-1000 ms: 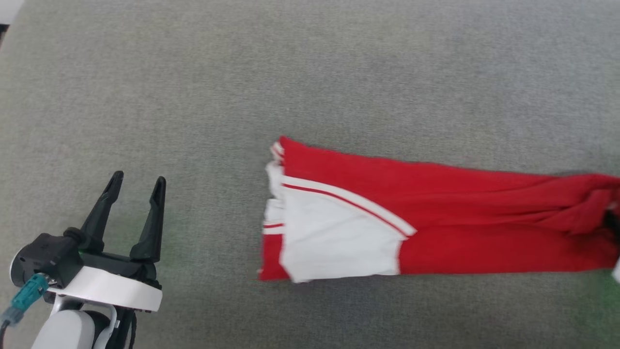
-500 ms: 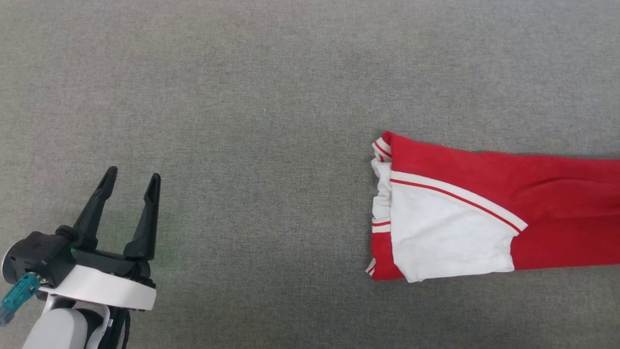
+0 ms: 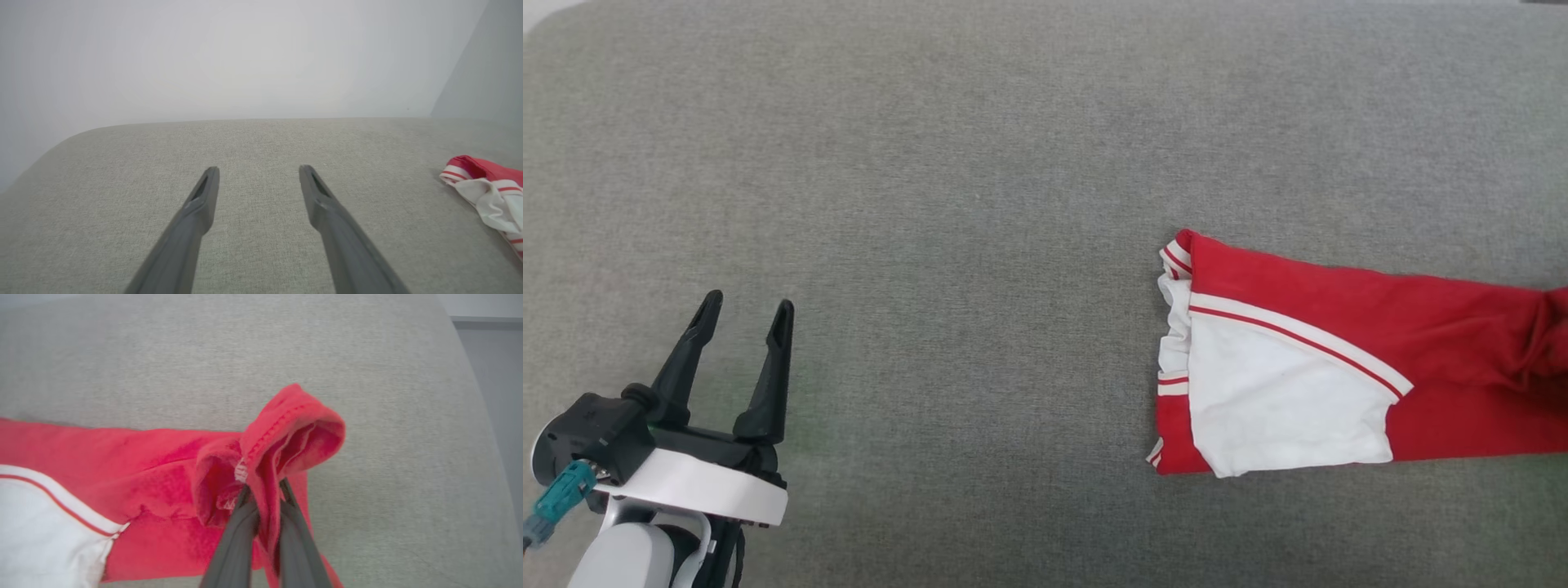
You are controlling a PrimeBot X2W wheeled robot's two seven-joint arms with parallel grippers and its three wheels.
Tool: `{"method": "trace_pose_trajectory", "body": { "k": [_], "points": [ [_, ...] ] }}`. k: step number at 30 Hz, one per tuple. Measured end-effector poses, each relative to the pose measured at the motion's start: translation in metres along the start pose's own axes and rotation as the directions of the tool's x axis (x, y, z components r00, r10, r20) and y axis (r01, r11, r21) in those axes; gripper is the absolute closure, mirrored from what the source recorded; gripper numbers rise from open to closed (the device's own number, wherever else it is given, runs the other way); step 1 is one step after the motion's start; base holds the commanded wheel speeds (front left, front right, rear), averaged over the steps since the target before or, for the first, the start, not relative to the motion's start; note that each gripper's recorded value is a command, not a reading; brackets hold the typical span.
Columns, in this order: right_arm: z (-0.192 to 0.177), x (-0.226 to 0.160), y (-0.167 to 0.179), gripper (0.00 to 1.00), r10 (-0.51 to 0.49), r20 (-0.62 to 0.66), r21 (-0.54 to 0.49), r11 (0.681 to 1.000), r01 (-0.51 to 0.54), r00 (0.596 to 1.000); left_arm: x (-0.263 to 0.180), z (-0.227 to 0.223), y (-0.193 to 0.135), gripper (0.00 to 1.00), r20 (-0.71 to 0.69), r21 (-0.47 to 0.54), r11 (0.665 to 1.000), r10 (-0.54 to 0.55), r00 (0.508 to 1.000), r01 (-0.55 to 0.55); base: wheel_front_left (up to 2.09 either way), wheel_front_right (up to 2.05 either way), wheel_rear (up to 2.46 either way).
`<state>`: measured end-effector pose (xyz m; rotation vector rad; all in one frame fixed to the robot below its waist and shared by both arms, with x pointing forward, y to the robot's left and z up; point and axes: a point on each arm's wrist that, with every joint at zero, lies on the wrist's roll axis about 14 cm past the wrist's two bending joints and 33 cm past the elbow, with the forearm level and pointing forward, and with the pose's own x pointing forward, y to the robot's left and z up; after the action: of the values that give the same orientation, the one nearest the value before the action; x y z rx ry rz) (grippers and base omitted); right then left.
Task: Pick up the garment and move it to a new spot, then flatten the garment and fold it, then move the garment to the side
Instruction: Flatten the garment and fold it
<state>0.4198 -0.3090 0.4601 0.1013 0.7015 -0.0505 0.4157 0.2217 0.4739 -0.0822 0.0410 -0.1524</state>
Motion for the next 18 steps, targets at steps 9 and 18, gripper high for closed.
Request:
{"method": "trace_pose_trajectory", "body": {
  "k": [9, 18],
  "points": [
    [-0.005, 0.001, 0.108, 1.00, 0.273, -0.040, -0.112, 0.955, -0.276, 0.961, -0.010, 0.009, 0.011, 0.00, 0.029, -0.031, 0.998, 0.057, 0.998, -0.056, 0.00, 0.00, 0.00],
    [-0.020, -0.001, 0.219, 1.00, 0.507, -0.134, -0.257, 0.812, -0.524, 0.851, -0.021, 0.012, 0.020, 0.00, 0.035, -0.063, 0.993, 0.106, 0.994, -0.103, 0.00, 0.00, 0.00]
  ]
}}
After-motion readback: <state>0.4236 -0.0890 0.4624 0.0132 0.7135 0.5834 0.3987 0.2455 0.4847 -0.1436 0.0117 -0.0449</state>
